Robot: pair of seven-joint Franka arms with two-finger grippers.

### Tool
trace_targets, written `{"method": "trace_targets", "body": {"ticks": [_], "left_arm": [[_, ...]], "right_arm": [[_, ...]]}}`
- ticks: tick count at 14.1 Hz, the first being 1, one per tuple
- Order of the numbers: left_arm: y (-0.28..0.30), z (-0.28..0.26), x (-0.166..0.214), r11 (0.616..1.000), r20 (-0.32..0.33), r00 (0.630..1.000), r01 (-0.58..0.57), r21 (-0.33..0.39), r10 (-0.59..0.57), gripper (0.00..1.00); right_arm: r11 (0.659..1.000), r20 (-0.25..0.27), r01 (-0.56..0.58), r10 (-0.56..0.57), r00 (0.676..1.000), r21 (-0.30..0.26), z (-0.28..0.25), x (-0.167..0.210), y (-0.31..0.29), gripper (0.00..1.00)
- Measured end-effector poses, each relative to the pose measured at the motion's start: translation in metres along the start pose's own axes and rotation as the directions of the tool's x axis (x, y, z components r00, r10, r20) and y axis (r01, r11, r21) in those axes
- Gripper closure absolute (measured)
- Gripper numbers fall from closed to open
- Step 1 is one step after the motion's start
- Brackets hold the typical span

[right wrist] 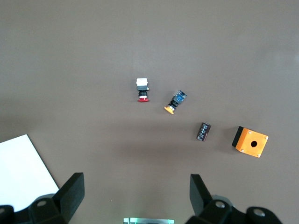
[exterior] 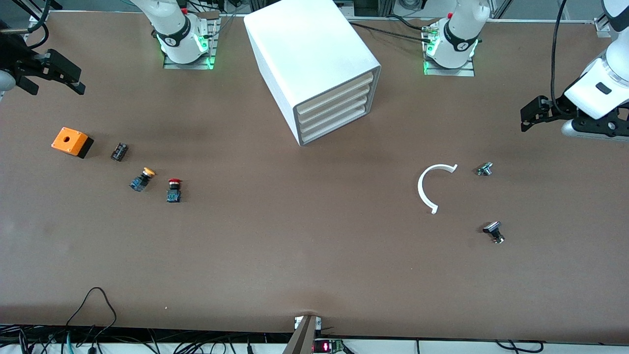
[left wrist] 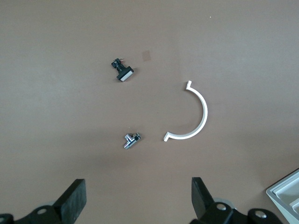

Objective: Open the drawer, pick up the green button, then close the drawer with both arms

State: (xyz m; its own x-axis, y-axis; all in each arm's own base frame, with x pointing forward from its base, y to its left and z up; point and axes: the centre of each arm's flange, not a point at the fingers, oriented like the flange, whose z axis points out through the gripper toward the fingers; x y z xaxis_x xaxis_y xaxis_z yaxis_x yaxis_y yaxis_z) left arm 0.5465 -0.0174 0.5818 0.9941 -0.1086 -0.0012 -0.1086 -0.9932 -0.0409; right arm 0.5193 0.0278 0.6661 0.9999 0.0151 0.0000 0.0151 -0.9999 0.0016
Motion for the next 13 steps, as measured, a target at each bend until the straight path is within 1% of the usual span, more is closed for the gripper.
{"method": "trace_targets", "body": {"ticks": [6,7,9,11,13], "left_arm": [[0.0,0.002,0.0,1.0,0.014,1.0,0.0,-0.001,0.0,0.01],[0.0,0.002,0.0,1.0,0.015,1.0,0.0,-0.001,0.0,0.01],[0.0,0.002,0.0,1.0,0.016,1.0,0.0,-0.001,0.0,0.01],[0.0,0.003,0.0,1.0,0.021,1.0,-0.001,-0.001,0.001,0.01],[0.002,0.005,-0.004,1.0,0.05,0.999,-0.003,-0.005,0.003,0.01]], "right_arm": [[1.0,0.01,-0.006,0.006,1.0,0.0,0.003,0.001,0.003,0.0],[1.0,0.021,-0.005,0.005,1.0,-0.002,0.005,0.001,0.003,0.0],[1.0,0.064,-0.005,0.005,0.998,-0.009,0.016,0.002,0.003,0.0],[1.0,0.09,-0.005,0.006,0.996,-0.009,0.024,0.005,0.004,0.0],[1.0,0.106,-0.004,0.005,0.994,-0.01,0.027,0.005,0.003,0.0]]}}
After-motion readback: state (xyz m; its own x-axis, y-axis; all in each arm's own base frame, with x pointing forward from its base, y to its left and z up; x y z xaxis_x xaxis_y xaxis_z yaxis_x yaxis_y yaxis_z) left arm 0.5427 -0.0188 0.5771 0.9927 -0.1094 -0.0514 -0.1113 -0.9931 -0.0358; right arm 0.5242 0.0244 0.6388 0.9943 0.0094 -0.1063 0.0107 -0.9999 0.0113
